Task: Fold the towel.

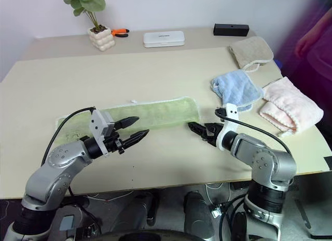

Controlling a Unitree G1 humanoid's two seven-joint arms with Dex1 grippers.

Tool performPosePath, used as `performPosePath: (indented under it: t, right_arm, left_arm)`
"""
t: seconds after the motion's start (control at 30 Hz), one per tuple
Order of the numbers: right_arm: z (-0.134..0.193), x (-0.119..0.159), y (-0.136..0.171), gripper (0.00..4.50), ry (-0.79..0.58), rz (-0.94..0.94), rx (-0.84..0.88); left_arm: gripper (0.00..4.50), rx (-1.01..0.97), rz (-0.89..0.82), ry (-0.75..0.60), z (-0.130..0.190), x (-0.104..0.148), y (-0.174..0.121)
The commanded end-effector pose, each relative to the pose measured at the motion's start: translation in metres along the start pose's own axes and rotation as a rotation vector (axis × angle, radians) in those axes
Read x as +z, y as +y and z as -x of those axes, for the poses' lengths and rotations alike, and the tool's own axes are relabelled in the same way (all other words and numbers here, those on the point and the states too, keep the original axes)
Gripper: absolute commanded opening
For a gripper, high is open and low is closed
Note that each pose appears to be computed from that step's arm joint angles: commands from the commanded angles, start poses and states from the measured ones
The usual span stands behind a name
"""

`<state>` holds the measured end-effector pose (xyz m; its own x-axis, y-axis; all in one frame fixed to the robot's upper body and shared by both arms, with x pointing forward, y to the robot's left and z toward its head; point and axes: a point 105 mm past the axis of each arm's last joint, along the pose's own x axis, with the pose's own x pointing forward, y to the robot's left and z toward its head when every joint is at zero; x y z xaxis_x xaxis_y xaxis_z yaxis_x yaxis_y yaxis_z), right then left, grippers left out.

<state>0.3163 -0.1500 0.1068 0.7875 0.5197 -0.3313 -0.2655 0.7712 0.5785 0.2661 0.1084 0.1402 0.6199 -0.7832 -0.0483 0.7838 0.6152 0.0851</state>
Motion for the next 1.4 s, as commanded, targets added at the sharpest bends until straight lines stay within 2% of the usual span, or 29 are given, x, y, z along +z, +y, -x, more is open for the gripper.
performPosePath:
  t: [0.03,0.1,0.13,0.17,0.2,0.4,0.43,0.57,0.77,0.93,1.03,1.17,1.3,1.4]
  right_arm:
    - [-0.01,0.003,-0.004,4.45,-0.005,-0.095,-0.044]
    - [-0.016,0.004,-0.004,4.45,-0.007,-0.142,-0.046]
    - [-0.019,0.005,-0.004,3.94,-0.012,-0.163,-0.045]
    - [-0.021,0.007,-0.003,3.7,-0.017,-0.178,-0.044]
    - [-0.023,0.008,-0.003,3.24,-0.023,-0.188,-0.043]
    - [-0.025,0.017,0.003,0.19,-0.041,-0.191,-0.019]
    - [-0.024,0.018,0.003,0.08,-0.046,-0.188,-0.017]
    - [-0.009,0.037,0.0,0.08,-0.103,-0.131,-0.022]
    - [0.034,0.071,-0.01,0.08,-0.138,0.141,-0.084]
    - [0.045,0.083,0.016,0.08,-0.105,0.436,-0.023]
    - [0.036,0.073,0.042,0.08,-0.05,0.623,0.072]
    - [0.015,0.041,0.082,0.08,0.056,0.877,0.256]
    - [-0.013,0.011,0.094,0.08,0.123,0.953,0.342]
    - [-0.027,-0.001,0.092,0.08,0.146,0.963,0.348]
  left_arm:
    - [2.9,0.006,-0.038,-0.027,0.007,0.01,0.003]
    - [2.9,0.032,-0.04,-0.029,0.009,0.011,0.007]
    - [2.9,0.044,-0.04,-0.032,0.011,0.012,0.009]
    - [2.9,0.054,-0.04,-0.035,0.012,0.012,0.011]
    - [2.9,0.062,-0.04,-0.037,0.012,0.013,0.012]
    - [2.9,0.089,-0.038,-0.029,0.016,0.01,0.013]
    - [2.9,0.093,-0.036,-0.031,0.016,0.01,0.013]
    - [2.9,0.104,-0.031,-0.031,0.018,0.009,0.015]
    - [2.9,0.122,-0.029,-0.014,0.021,0.003,0.022]
    - [2.9,0.125,-0.031,-0.011,0.019,0.001,0.028]
    - [2.9,0.123,-0.036,-0.012,0.017,0.001,0.028]
    - [2.9,0.123,-0.039,-0.017,0.015,0.002,0.028]
    - [2.9,0.132,-0.04,-0.015,0.016,0.001,0.025]
    - [2.9,0.148,-0.04,-0.012,0.019,0.001,0.025]
